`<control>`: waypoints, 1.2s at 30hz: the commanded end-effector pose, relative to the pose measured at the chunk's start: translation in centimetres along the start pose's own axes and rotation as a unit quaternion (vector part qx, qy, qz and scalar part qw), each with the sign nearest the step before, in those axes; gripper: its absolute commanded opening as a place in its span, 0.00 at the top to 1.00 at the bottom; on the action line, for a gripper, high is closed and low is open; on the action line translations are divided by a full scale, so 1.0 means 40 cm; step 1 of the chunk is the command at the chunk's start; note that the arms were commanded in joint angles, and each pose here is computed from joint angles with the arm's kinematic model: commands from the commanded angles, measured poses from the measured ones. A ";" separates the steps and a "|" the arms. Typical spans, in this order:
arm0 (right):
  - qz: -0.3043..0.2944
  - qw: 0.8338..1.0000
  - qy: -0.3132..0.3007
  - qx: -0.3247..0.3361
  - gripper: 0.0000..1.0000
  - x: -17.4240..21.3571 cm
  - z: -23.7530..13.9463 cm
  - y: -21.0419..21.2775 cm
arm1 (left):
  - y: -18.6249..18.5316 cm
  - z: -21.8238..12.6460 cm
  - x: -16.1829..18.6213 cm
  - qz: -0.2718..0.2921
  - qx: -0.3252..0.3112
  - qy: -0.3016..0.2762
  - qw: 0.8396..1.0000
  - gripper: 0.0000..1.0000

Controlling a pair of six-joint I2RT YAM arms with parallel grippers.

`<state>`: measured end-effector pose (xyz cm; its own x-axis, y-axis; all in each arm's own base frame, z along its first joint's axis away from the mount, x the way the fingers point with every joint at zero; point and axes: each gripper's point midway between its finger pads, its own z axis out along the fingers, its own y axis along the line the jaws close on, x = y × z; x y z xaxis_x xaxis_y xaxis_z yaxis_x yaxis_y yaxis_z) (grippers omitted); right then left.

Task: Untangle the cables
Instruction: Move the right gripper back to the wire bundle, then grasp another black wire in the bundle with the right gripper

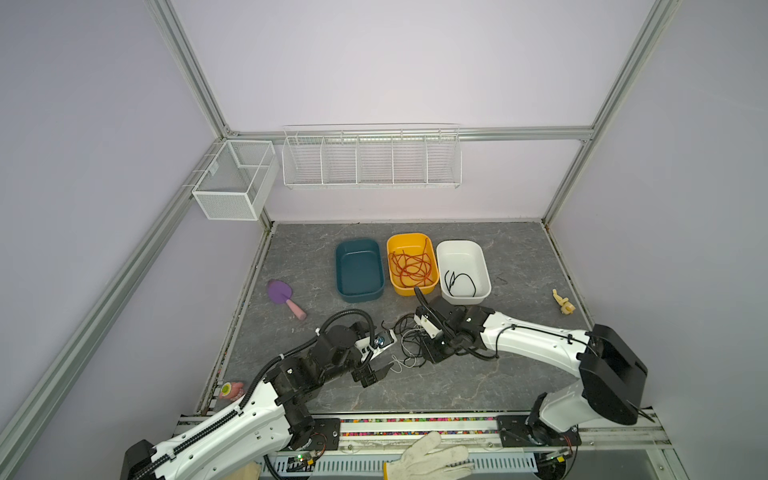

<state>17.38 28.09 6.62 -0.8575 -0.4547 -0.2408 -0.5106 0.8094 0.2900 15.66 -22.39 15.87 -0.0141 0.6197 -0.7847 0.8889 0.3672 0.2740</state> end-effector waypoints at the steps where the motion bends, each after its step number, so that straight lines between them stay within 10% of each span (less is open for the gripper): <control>1: -0.009 1.000 -0.007 0.010 0.76 -0.005 0.000 -0.005 | -0.016 0.004 0.013 0.008 0.014 0.007 1.000 0.01; 18: -0.041 0.995 -0.091 0.009 0.92 -0.032 -0.117 -0.001 | -0.018 0.007 0.017 0.010 0.016 0.012 1.000 0.01; 36: -0.051 0.997 -0.056 0.008 0.65 -0.041 -0.017 0.000 | -0.019 0.006 0.019 0.011 0.016 0.013 1.000 0.01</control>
<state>18.74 28.35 8.67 -0.8007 -0.4644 -0.3784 -0.5736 0.7765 0.2607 15.54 -22.39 15.42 -0.0209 0.6311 -0.7754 0.8940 0.3591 0.2681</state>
